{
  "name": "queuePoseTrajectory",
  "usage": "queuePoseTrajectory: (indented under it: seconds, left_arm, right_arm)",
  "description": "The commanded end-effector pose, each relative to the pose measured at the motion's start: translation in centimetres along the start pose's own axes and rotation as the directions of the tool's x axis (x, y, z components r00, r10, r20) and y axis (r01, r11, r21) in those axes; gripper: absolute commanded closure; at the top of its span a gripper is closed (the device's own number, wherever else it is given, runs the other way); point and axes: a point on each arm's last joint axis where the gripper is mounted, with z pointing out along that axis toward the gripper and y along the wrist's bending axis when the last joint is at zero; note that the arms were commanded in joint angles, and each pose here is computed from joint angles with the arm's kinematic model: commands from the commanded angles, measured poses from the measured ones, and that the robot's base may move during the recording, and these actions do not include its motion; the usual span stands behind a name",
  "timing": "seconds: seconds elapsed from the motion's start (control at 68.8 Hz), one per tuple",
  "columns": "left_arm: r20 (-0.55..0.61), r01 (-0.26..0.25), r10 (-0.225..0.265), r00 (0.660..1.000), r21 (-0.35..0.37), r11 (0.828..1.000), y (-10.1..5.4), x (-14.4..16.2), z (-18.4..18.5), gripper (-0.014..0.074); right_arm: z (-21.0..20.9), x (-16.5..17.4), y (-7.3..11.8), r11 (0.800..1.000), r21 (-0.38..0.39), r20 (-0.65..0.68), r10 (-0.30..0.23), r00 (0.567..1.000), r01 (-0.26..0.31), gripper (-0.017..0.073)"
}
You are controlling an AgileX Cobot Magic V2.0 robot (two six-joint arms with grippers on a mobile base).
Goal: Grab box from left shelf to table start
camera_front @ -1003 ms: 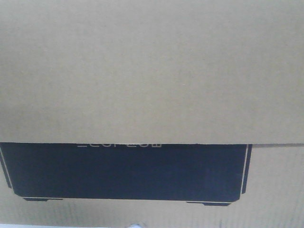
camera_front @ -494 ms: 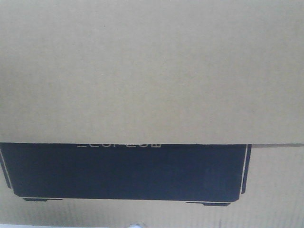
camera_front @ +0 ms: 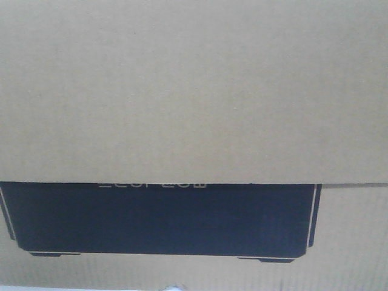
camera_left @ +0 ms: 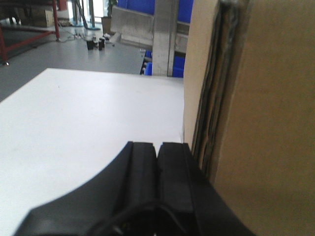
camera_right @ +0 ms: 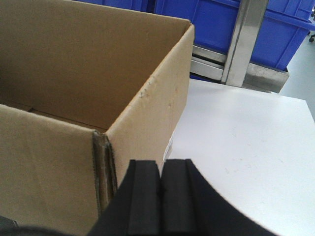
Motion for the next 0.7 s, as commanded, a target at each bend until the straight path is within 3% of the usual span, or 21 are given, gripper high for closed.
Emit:
queuePoseTrajectory:
  seconds: [0.0,0.683]
  left_arm:
    - [0.138,0.008,-0.008,0.990,0.001,1.000,0.06,-1.24,-0.22,0.0693]
    - [0.138,0.008,-0.008,0.990,0.003,1.000,0.05,-1.24,-0.22,0.0693]
  right_arm:
    - [-0.19,-1.53,0.02,1.000,0.001,0.102,-0.019,0.995,0.019,0.0510]
    - [-0.19,-1.53,0.02,1.000,0.001,0.102,-0.019,0.995,0.019,0.0510]
